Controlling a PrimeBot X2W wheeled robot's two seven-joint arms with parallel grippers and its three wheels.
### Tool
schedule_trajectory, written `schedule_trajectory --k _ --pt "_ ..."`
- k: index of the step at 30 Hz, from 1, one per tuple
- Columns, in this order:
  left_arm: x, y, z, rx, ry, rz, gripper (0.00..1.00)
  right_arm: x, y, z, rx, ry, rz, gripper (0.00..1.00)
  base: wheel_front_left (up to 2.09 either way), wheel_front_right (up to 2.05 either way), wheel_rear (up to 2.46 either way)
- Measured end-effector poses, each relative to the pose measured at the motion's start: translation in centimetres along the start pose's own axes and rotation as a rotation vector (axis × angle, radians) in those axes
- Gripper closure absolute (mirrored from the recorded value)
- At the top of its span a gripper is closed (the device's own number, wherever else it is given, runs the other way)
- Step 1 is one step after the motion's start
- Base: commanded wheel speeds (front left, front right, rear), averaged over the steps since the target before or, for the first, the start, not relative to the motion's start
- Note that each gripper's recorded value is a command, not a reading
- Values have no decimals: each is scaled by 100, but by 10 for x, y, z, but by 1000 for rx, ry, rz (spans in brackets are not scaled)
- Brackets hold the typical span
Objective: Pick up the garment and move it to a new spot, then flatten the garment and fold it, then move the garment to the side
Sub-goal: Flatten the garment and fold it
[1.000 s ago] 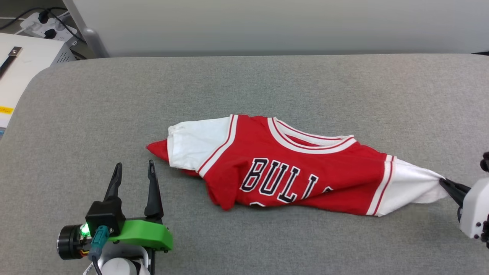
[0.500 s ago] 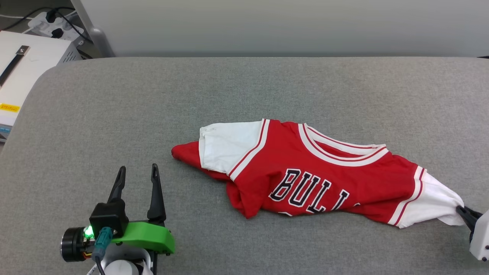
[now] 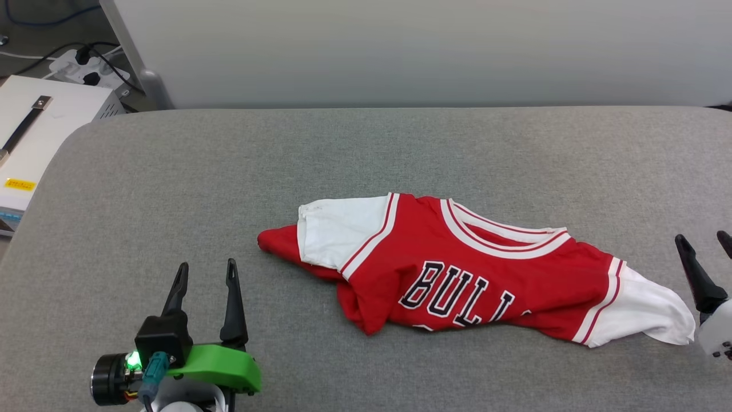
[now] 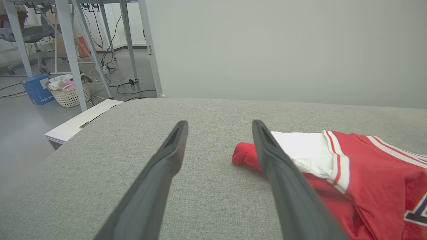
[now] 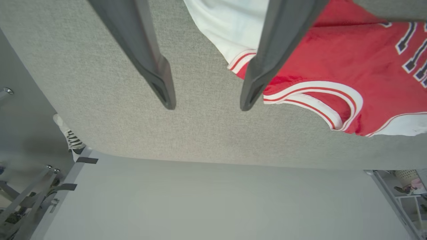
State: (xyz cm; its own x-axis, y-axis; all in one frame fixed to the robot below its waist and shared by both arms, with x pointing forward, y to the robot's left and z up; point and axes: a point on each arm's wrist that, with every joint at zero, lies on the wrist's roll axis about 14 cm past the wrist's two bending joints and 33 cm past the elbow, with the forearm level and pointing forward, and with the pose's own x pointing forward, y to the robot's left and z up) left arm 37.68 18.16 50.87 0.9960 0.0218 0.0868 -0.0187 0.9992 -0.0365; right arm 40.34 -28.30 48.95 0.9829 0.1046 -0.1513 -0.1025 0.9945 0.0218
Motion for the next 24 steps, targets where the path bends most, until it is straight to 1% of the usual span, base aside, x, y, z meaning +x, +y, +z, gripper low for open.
schedule_trajectory --k 5,12,17,22,24 --pt "-3 0 3 0 -7 0 0 -5 23 28 -9 -152 9 0 0 0 0" --pt "-6 1 7 6 -18 -2 0 -23 65 42 20 -276 18 0 0 0 0" --pt "3 -2 16 17 -48 -45 0 -33 87 39 59 -291 28 0 0 0 0" --pt "40 -13 50 80 -147 -155 0 -35 99 29 72 -266 42 0 0 0 0" --pt "56 -19 58 112 -164 -203 0 -35 101 26 74 -255 44 0 0 0 0"
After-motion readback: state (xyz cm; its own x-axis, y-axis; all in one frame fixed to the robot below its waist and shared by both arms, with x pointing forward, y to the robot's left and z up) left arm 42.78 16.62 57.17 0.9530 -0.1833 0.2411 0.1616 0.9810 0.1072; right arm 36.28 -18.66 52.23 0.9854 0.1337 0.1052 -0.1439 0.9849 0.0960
